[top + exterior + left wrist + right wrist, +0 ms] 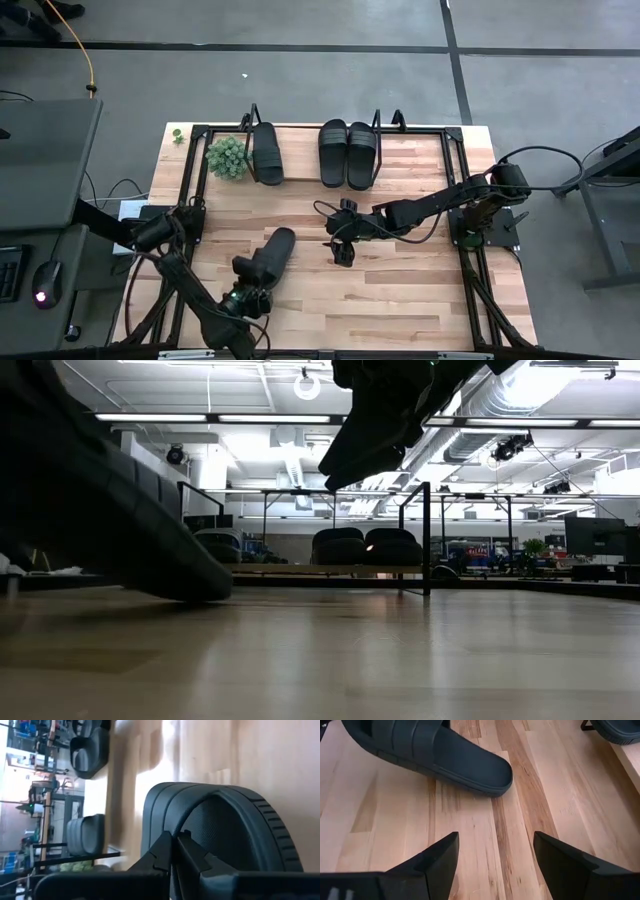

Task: Pick and place slides into the shelf
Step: Put the black slide on the shelf

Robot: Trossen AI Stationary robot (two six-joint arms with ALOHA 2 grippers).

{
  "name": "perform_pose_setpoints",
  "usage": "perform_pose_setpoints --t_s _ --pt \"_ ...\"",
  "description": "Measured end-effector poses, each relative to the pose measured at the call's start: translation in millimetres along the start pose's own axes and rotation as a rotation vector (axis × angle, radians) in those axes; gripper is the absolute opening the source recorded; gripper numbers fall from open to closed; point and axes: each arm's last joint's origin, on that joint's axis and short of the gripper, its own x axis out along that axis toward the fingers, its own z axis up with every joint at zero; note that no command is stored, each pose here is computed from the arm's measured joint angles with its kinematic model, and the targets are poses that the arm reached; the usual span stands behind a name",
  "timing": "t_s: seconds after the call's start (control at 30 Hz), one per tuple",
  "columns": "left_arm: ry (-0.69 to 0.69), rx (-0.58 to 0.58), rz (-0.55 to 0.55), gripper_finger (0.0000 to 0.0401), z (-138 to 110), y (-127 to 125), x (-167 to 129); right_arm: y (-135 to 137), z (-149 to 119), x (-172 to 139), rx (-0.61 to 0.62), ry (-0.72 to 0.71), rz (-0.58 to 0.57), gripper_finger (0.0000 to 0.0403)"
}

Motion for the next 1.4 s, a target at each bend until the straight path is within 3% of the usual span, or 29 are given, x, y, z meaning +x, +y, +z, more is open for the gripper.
perform_pose_setpoints --t_s 0.47,0.7,0.83,1.1,1.4 --pt "0.105 0.018 0.065 0.0011 20.9 24.8 35.5 -9.5 9.3 -4.9 0.056 -0.020 -0.135 0.0248" --pt "0.052 0.063 0.125 0.0012 26.4 31.1 42.2 -24.9 11.5 -27.0 0.087 0.007 -0.347 0.0248" --pt "0.016 0.085 0.161 0.0012 29.7 38.1 44.2 -29.0 15.2 -42.5 0.077 -0.015 -0.397 0.0248" --pt "0.029 0.048 0.184 0.0012 37.8 70.5 54.5 -42.3 19.5 -62.1 0.043 -0.019 -0.466 0.0248" --pt "-0.003 0.033 0.260 0.0012 43.3 107.2 62.1 -69.7 20.4 -62.5 0.014 0.034 -0.543 0.0248"
